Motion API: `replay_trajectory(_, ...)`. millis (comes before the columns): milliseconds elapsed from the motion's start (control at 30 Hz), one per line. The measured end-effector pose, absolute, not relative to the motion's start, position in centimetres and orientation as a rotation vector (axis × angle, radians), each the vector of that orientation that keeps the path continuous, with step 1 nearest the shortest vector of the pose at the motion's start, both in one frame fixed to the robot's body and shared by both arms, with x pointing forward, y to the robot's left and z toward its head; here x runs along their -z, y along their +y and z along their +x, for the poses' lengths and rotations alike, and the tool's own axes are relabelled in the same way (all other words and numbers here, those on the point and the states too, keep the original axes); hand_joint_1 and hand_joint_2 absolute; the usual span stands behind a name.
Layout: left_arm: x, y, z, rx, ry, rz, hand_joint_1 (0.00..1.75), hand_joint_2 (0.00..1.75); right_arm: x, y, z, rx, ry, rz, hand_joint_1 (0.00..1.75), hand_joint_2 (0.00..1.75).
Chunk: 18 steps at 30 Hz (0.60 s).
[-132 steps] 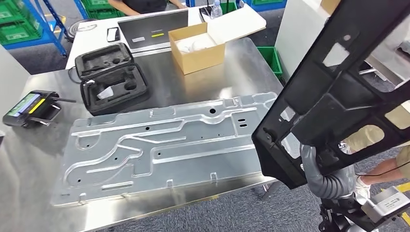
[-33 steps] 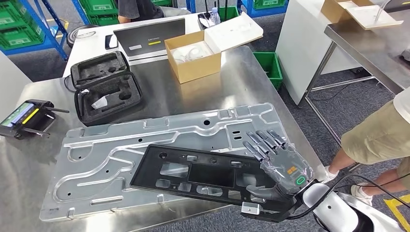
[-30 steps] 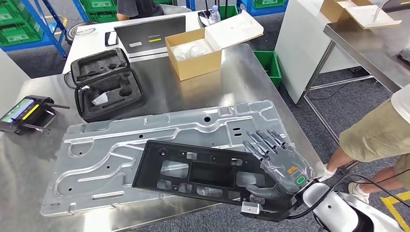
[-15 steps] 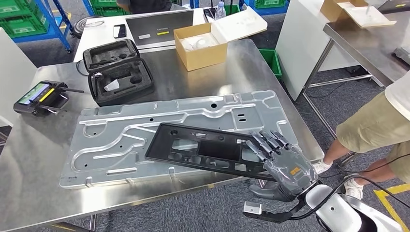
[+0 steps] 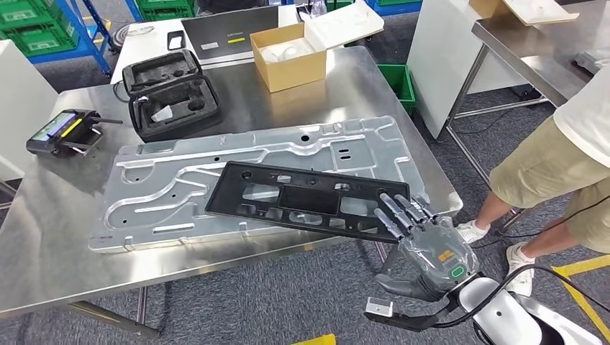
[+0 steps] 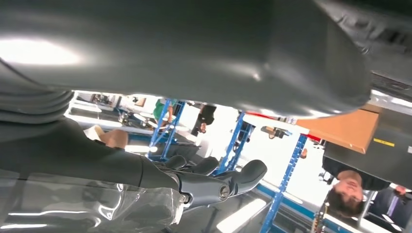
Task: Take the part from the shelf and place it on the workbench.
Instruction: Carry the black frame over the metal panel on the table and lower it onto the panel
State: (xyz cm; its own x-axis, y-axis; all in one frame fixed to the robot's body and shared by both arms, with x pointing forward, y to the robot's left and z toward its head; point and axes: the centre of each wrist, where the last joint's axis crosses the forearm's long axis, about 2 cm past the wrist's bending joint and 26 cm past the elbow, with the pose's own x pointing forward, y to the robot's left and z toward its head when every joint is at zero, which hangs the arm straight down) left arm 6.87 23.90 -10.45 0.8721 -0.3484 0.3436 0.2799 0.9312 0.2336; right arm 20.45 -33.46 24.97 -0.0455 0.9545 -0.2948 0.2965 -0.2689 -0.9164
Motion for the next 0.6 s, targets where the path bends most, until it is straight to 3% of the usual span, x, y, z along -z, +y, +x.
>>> replay_trajectory(600,10.44,23.78,6.86,0.33,-0.392,0.175,0.0,0.0,-24.49,-34.32,20.21,-1.301,-1.312,-1.6,0.0,0.0)
